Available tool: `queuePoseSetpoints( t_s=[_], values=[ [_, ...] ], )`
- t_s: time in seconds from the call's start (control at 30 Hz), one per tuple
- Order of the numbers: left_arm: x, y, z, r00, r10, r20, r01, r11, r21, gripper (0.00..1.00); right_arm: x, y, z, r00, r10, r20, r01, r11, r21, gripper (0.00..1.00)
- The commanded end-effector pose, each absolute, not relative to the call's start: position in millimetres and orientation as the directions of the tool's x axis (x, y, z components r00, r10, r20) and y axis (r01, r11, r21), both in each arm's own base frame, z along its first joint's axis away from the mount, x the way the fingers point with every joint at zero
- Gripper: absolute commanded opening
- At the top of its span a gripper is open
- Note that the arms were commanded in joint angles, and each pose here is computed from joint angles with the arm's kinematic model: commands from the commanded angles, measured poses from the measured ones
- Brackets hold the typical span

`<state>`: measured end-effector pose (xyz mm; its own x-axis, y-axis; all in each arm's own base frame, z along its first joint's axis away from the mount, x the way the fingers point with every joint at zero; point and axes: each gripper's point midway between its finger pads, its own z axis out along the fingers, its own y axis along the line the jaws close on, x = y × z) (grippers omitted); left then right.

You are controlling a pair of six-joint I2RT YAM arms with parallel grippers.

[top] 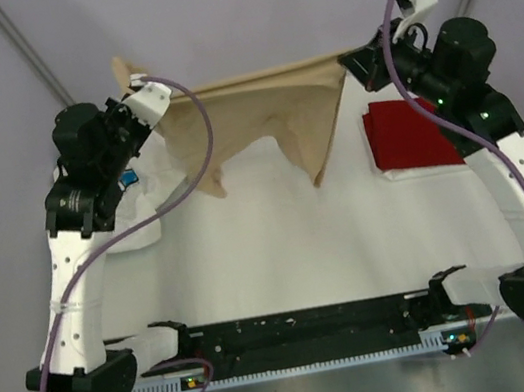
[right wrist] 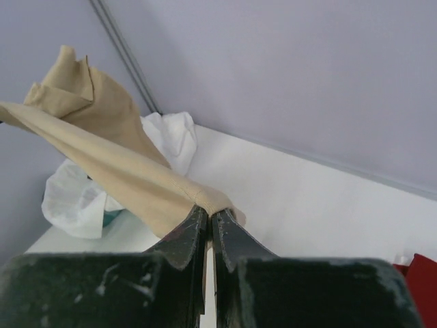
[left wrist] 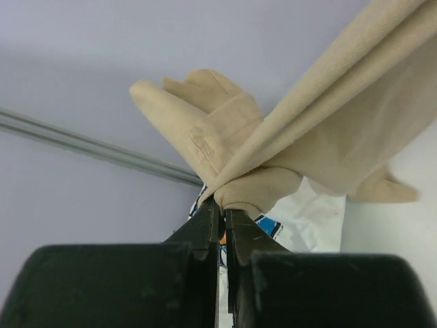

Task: Fold and stack the t-shirts

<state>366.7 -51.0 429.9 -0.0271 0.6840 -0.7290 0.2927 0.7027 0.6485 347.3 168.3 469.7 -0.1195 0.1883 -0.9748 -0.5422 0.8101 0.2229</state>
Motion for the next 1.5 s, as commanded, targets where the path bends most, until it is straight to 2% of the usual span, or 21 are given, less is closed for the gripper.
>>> queuePoseSetpoints(
  t_s=[0.0, 0.13, 0.37, 0.57, 0.7, 0.83, 0.93, 1.07, 1.1, 1.13, 1.2, 1.27, 1.3, 1.47],
  values=[
    [334.7, -16.7, 420.8, -0.163, 0.743, -0.649, 0.287, 0.665, 0.689, 0.0, 301.3, 129.7, 530.7, 0.096, 0.201, -0.975, -0.496, 0.859, 0.128, 0.0],
    [306.1, -12.1, 437.9, -0.154, 0.736, -0.659, 0.281, 0.672, 0.685, 0.0, 262.5, 122.9, 542.4, 0.153, 0.214, -0.965, -0.518, 0.849, 0.106, 0.0],
    [277.1, 8.0, 498.2, -0.107, 0.733, -0.672, 0.124, 0.681, 0.722, 0.0, 199.3, 127.8, 554.1, 0.178, 0.274, -0.945, -0.627, 0.772, 0.106, 0.0],
    [277.1, -11.2, 508.5, -0.026, 0.713, -0.701, 0.188, 0.692, 0.697, 0.0, 183.6, 105.3, 557.5, 0.226, 0.281, -0.933, -0.547, 0.829, 0.117, 0.0],
    [296.5, -43.3, 482.4, 0.033, 0.706, -0.707, 0.346, 0.656, 0.671, 0.0, 217.9, 94.1, 533.2, 0.169, 0.235, -0.957, -0.438, 0.888, 0.141, 0.0],
    [345.2, -71.1, 432.5, 0.038, 0.7, -0.713, 0.468, 0.619, 0.631, 0.0, 290.1, 97.1, 478.9, 0.013, 0.147, -0.989, -0.335, 0.933, 0.134, 0.0],
    [404.1, -78.3, 387.4, -0.013, 0.709, -0.705, 0.474, 0.625, 0.619, 0.0, 351.1, 99.7, 432.3, -0.112, 0.093, -0.989, -0.264, 0.957, 0.12, 0.0],
    [488.6, -70.3, 346.8, -0.103, 0.725, -0.681, 0.383, 0.661, 0.646, 0.01, 439.3, 95.6, 370.1, -0.254, 0.093, -0.963, -0.177, 0.974, 0.141, 0.0],
    [509.5, -64.2, 337.7, -0.15, 0.727, -0.67, 0.347, 0.673, 0.653, 0.09, 460.1, 92.1, 351.4, -0.293, 0.103, -0.951, -0.152, 0.977, 0.152, 0.0],
    [526.9, -60.1, 323.8, -0.198, 0.726, -0.659, 0.335, 0.682, 0.651, 0.22, 476.9, 88.3, 339.1, -0.32, 0.119, -0.94, -0.127, 0.978, 0.167, 0.04],
    [548.8, -55.7, 301.5, -0.276, 0.721, -0.636, 0.335, 0.692, 0.639, 0.44, 504.7, 85.6, 305.7, -0.392, 0.133, -0.91, -0.097, 0.978, 0.185, 0.25],
    [558.5, -57.3, 288.3, -0.31, 0.708, -0.635, 0.344, 0.706, 0.619, 0.55, 520.4, 85.4, 270.8, -0.472, 0.126, -0.872, -0.078, 0.98, 0.184, 0.46],
    [557.3, -59.7, 283.8, -0.313, 0.702, -0.64, 0.358, 0.711, 0.605, 0.62, 523.3, 85.9, 259.1, -0.501, 0.117, -0.857, -0.075, 0.981, 0.178, 0.52],
    [513.6, -83.2, 282.6, -0.23, 0.697, -0.679, 0.492, 0.685, 0.537, 0.64, 503.0, 83.3, 216.6, -0.598, 0.09, -0.796, -0.07, 0.984, 0.163, 0.56]
  ],
)
